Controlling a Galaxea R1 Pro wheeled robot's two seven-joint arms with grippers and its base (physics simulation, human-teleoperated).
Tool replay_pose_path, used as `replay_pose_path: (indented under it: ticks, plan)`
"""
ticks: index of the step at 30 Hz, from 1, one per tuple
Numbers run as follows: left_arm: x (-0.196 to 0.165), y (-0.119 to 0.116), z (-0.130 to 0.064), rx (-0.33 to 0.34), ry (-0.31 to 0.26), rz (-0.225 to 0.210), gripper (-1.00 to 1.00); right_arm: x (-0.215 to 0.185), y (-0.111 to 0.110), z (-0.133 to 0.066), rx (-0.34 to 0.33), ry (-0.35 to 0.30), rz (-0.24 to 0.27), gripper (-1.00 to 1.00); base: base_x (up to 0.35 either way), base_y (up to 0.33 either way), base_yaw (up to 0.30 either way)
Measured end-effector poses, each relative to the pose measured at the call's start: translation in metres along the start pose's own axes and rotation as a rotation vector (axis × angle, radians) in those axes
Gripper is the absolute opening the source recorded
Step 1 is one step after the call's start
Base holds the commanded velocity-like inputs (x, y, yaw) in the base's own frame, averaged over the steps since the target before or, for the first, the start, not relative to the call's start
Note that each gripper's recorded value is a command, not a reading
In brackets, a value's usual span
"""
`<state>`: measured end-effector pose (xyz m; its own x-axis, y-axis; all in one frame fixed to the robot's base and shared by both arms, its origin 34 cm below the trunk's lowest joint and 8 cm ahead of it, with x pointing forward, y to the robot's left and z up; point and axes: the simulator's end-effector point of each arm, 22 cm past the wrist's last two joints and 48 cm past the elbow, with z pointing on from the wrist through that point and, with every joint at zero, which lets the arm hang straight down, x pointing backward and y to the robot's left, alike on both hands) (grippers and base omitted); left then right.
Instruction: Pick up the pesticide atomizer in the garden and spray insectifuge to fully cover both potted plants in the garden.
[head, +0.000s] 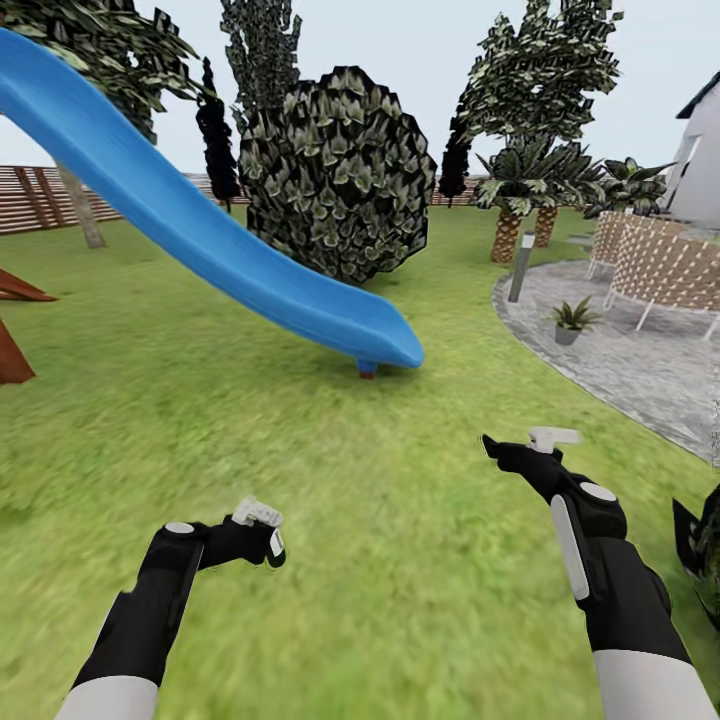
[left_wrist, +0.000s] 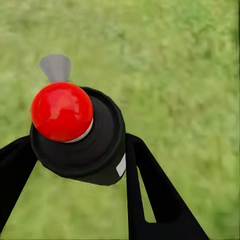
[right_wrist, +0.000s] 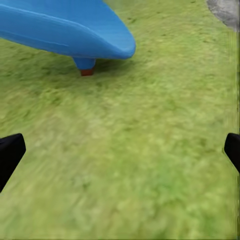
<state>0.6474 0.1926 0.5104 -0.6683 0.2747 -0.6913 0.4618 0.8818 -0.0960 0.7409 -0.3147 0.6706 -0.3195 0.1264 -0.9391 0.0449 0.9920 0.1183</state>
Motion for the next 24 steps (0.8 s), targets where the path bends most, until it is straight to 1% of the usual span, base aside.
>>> replay_pose_path:
  ticks: [7,21,24]
  plan:
    - [0.0003,-0.0002,0.0001,0.0,0.001,0.0,-1.0,0.0,0.0001,0.0,0.0,0.0,0.0,1.0,0.347,0.0,-0.241]
    - [0.0003,0.0,0.0,0.0,0.001,0.0,-1.0,-0.0002,0.0001,0.0,0.0,0.0,0.0,1.0,0.347,0.0,-0.015]
    - [0.0002,-0.0001,0.0001,0.0,0.001,0.0,-1.0,-0.0004,0.0001,-0.0001,0.0,-0.001,0.0,1.0,0.347,0.0,-0.133]
